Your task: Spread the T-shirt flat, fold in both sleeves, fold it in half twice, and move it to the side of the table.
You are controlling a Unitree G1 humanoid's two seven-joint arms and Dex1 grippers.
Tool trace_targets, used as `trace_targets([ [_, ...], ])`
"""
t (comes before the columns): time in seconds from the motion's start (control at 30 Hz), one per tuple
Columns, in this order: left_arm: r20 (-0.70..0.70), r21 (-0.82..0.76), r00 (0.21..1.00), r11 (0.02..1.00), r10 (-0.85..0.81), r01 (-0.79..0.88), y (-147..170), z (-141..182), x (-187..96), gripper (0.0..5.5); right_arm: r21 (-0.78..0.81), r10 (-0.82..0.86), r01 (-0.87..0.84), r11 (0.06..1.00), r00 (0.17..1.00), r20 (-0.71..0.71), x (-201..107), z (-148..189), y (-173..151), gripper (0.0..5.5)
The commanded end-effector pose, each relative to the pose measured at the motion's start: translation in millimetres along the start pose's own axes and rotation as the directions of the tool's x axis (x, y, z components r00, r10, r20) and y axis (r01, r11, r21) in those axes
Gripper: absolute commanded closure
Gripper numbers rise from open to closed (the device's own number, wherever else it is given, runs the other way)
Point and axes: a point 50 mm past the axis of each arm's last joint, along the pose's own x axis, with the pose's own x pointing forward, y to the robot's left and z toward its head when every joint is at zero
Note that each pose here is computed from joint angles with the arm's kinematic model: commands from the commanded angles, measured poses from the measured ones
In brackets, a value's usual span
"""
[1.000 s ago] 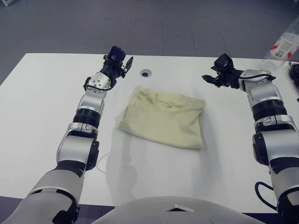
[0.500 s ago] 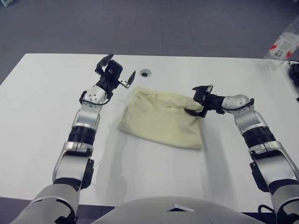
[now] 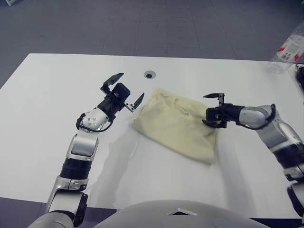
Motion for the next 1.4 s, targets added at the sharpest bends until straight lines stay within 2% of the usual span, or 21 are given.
trace_targets([
  [0.03, -0.046, 0.012, 0.999, 1.0, 0.001, -0.001, 8, -1, -18, 0.1, 0.008, 0.292, -0.299, 0.954, 0.937, 0.193, 0, 66, 51, 0.11],
  [0.1, -0.058, 0.022, 0.998, 0.999, -0.028, 0.029, 6, -1, -26, 0.1, 0.074, 0.205, -0.238, 0.968, 0.929, 0.307, 10, 102, 41, 0.11],
  [0.17, -0.078, 0.048, 0.997, 0.998, -0.023, 0.027, 6, -1, -33, 0.1, 0.125, 0.182, -0.251, 0.96, 0.896, 0.405, 8, 129, 34, 0.11],
  [0.3, -0.107, 0.112, 0.994, 0.993, -0.014, 0.026, 10, 1, -35, 0.1, 0.273, 0.032, -0.165, 0.948, 0.901, 0.432, -6, 146, 9, 0.11],
  [0.47, -0.22, 0.172, 0.972, 0.978, -0.078, 0.117, 0, -12, -51, 0.1, 0.348, -0.092, -0.035, 0.937, 0.935, 0.342, -17, 127, -16, 0.11],
  [0.63, -0.275, 0.19, 0.952, 0.963, -0.137, 0.193, -6, -18, -61, 0.1, 0.38, -0.131, 0.016, 0.925, 0.951, 0.279, -23, 111, -18, 0.11],
  [0.73, -0.289, 0.185, 0.945, 0.96, -0.152, 0.211, -4, -19, -68, 0.1, 0.408, -0.113, -0.012, 0.913, 0.953, 0.28, -12, 107, -5, 0.11],
  [0.87, -0.331, 0.165, 0.915, 0.94, -0.231, 0.297, -14, -28, -73, 0.1, 0.422, -0.053, -0.062, 0.904, 0.966, 0.255, 19, 97, 23, 0.11],
  [0.97, -0.333, 0.149, 0.904, 0.932, -0.267, 0.33, -19, -30, -71, 0.1, 0.392, -0.017, -0.054, 0.918, 0.984, 0.175, 41, 80, 41, 0.11],
  [1.13, -0.376, 0.104, 0.869, 0.918, -0.32, 0.383, -38, -50, -60, 0.1, 0.194, -0.021, 0.006, 0.981, 0.997, 0.073, 59, 58, 45, 0.11],
  [1.23, -0.373, 0.112, 0.864, 0.908, -0.339, 0.404, -48, -52, -52, 0.1, 0.111, -0.008, 0.006, 0.994, 1.0, 0.022, 58, 42, 45, 0.11],
  [1.4, -0.288, 0.122, 0.912, 0.933, -0.293, 0.339, -54, -40, -26, 0.1, 0.049, -0.015, 0.019, 0.999, 0.997, -0.079, 44, 7, 32, 0.11],
])
